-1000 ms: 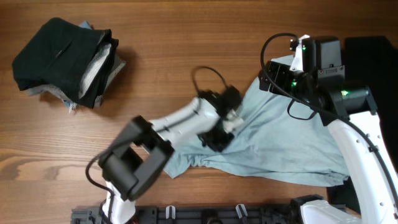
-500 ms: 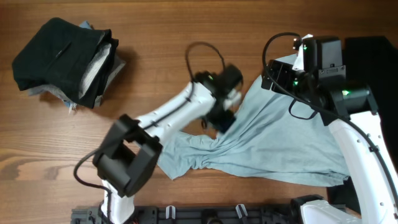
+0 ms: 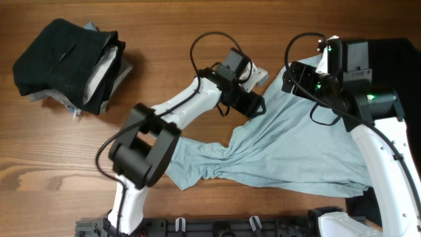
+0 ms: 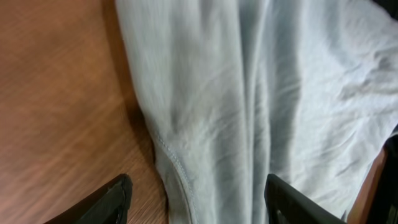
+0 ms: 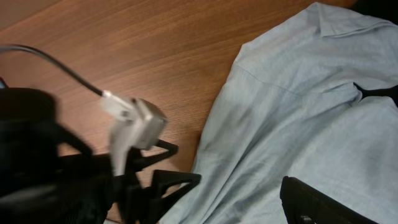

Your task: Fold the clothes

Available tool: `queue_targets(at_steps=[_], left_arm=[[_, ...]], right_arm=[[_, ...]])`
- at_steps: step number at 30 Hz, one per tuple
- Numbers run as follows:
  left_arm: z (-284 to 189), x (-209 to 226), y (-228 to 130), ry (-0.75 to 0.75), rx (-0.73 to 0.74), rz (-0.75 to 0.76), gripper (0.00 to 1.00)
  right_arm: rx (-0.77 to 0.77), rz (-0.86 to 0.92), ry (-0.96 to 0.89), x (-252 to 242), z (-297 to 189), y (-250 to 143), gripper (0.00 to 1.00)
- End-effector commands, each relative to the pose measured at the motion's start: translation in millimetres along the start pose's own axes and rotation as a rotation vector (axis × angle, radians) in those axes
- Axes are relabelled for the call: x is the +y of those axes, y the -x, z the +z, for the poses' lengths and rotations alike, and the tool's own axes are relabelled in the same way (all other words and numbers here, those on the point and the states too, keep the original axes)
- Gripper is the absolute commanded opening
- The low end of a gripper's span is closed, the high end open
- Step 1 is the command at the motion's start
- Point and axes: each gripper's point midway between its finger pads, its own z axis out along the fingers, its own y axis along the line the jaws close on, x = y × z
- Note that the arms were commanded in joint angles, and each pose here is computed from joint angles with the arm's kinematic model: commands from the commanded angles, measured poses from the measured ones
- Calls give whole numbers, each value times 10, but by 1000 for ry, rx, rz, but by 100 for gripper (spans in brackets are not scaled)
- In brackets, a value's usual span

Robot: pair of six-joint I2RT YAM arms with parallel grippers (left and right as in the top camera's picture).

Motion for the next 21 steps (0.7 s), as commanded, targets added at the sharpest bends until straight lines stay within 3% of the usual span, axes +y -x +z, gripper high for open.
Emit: queue_targets(at_steps=[1,7,12,17,21], left_arm=[[144,-30,-69,-68,24,-11,69],[285,-142,-143,-82,50,11,63],[454,-324,-253,-96,87,45,42],[500,-343,-291,-93,99,48,6],[358,-231,-163,-64,70,-29,4]], right_arm=[[-12,14,-14,-27,-11,46,90],[-9,14,-4,-9,-10,41,90],[-9,14,-4,-9,-10,41,90],[-9,14,-3,-8,-10,41,90],[-10,14,-3,-8,-14,42,89]])
